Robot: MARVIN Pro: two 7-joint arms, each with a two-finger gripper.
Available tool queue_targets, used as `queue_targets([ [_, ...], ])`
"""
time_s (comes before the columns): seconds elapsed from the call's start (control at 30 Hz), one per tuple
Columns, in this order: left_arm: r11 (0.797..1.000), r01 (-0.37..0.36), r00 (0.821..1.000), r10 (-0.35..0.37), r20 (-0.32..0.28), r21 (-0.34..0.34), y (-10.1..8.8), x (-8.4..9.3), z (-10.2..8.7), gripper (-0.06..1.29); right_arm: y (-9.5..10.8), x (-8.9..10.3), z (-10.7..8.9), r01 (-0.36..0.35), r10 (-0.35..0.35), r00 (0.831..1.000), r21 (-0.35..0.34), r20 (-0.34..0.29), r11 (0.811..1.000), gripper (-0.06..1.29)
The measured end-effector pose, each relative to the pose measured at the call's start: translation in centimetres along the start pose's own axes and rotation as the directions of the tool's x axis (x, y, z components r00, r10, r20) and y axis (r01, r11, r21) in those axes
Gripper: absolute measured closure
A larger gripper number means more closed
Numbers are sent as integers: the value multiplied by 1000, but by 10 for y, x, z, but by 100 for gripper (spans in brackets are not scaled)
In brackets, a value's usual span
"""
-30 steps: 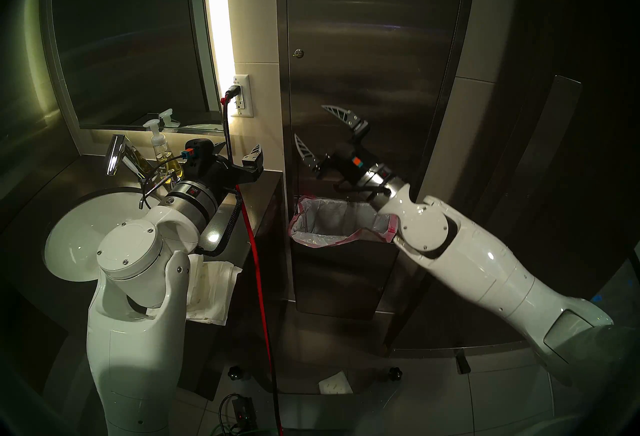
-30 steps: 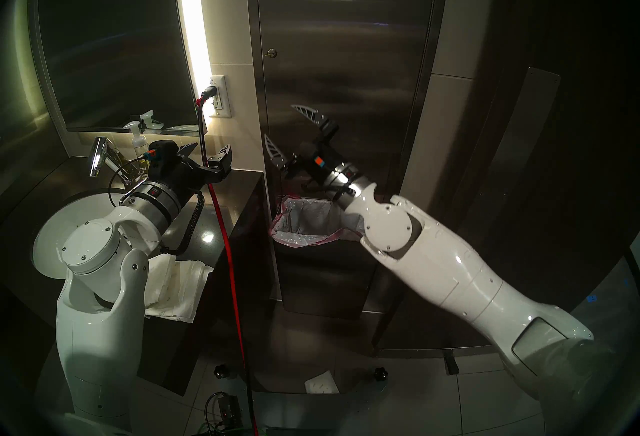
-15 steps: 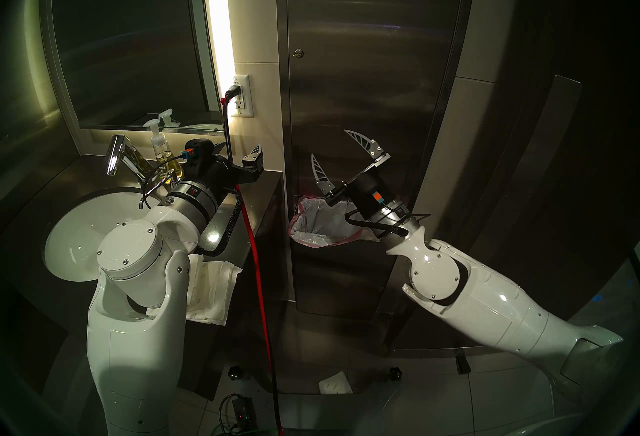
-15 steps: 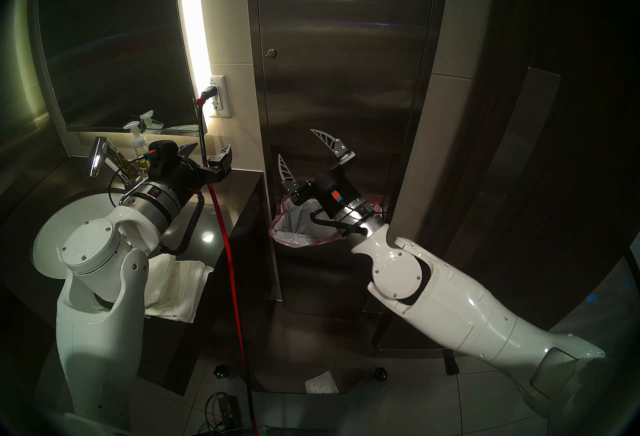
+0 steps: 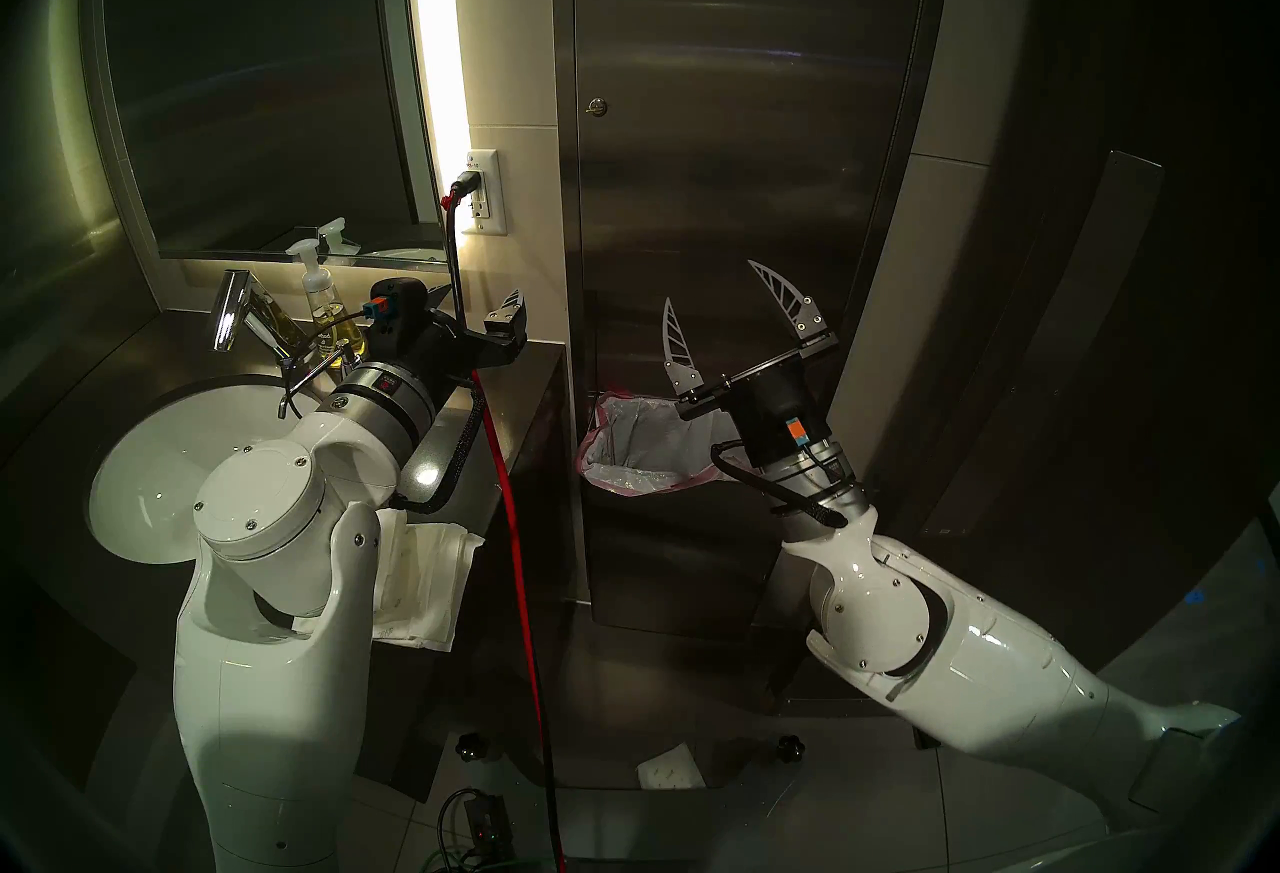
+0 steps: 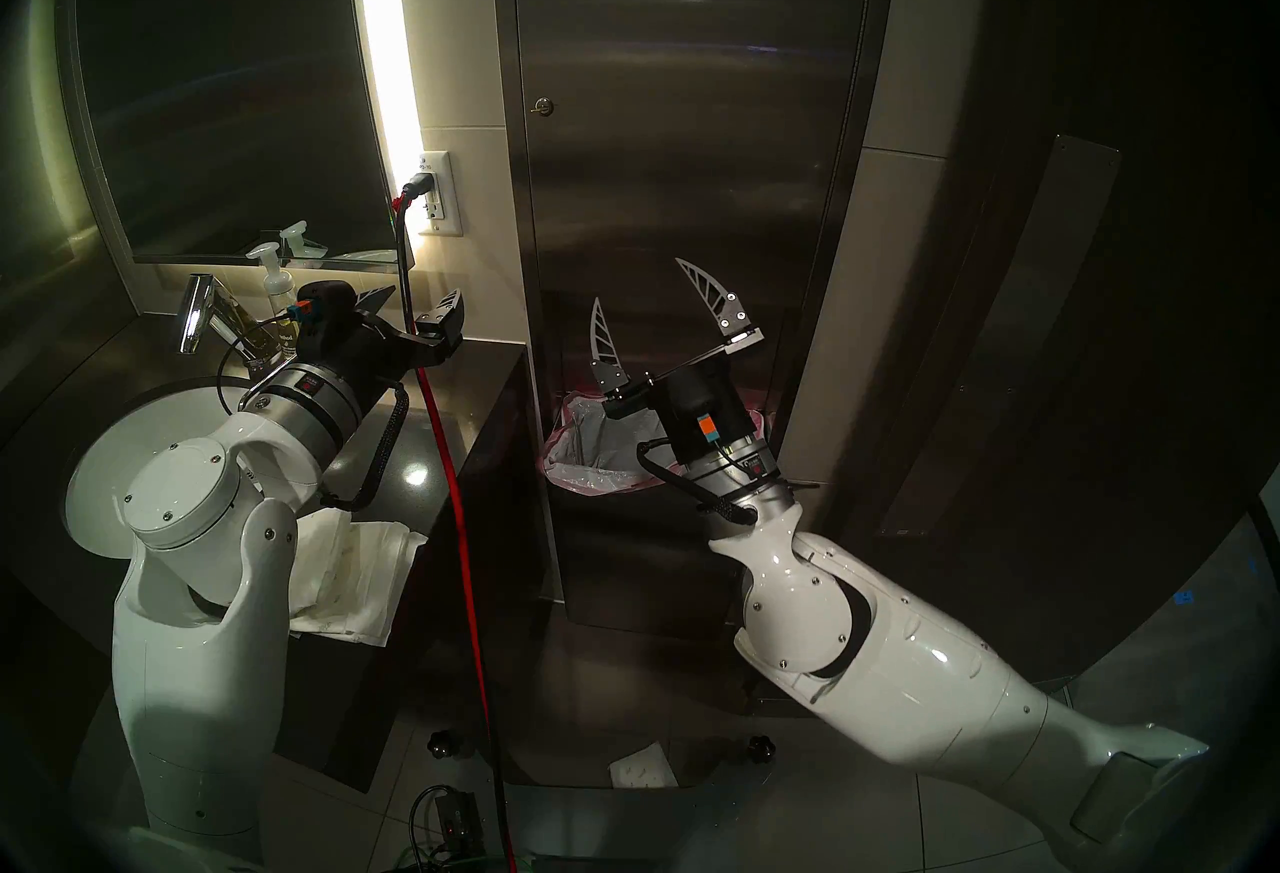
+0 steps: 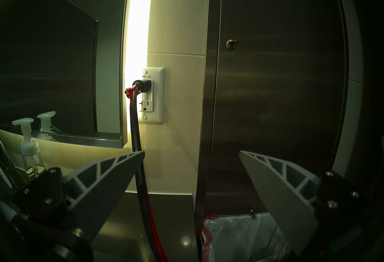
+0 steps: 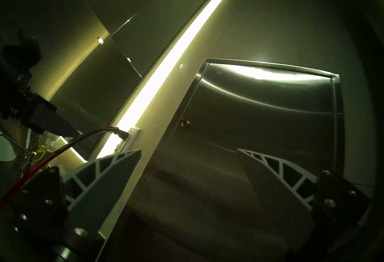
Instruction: Twist key and close towel dispenser
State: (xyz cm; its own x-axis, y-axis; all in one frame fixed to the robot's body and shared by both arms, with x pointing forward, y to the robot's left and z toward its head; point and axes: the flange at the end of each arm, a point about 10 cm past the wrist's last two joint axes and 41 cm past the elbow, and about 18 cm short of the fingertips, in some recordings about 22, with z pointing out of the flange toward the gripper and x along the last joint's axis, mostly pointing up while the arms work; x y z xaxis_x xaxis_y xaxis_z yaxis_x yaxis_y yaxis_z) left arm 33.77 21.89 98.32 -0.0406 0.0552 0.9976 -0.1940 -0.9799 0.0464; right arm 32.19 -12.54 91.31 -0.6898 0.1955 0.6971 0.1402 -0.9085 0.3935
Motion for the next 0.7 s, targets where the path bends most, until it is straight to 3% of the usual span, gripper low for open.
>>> queue_targets([
  [0.23, 1000, 0, 1000, 0, 0, 0, 0, 0, 0, 0, -1, 9, -13, 66, -69, 997, -108, -21, 992, 4],
  [0.47, 1000, 0, 1000, 0, -1, 0, 0, 0, 0, 0, -7, 16, -26, 126, -138, 990, -228, -40, 966, 4],
  [0.7, 1000, 0, 1000, 0, -1, 0, 0, 0, 0, 0, -11, 15, -33, 147, -163, 986, -278, -35, 949, 4],
])
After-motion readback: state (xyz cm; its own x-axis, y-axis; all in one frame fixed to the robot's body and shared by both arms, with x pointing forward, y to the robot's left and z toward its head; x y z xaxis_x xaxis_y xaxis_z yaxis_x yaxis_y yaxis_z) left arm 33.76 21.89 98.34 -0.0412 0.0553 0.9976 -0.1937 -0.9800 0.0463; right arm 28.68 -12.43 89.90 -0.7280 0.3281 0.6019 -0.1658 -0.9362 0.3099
